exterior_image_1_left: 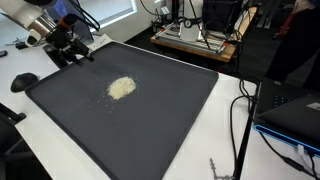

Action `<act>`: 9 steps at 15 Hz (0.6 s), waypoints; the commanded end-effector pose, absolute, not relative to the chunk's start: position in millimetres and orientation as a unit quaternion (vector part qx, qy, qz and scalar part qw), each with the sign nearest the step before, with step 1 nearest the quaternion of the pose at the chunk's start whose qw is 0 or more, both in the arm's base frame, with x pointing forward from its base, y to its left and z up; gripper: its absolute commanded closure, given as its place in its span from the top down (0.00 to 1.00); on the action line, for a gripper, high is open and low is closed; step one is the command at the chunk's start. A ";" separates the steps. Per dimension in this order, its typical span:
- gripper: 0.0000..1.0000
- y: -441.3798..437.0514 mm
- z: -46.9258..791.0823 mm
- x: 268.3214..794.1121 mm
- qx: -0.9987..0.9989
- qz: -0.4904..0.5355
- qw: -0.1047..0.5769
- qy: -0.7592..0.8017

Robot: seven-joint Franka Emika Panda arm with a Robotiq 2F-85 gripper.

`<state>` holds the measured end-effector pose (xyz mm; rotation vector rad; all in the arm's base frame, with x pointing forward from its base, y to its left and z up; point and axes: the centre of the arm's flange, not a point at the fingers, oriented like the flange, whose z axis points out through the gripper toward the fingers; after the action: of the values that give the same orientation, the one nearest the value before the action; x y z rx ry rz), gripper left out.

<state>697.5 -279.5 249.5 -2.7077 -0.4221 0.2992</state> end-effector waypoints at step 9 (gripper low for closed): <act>1.00 -277.6 267.2 593.9 -0.972 0.032 0.231 -0.036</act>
<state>663.5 -304.2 262.3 -2.7072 -0.1524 0.1496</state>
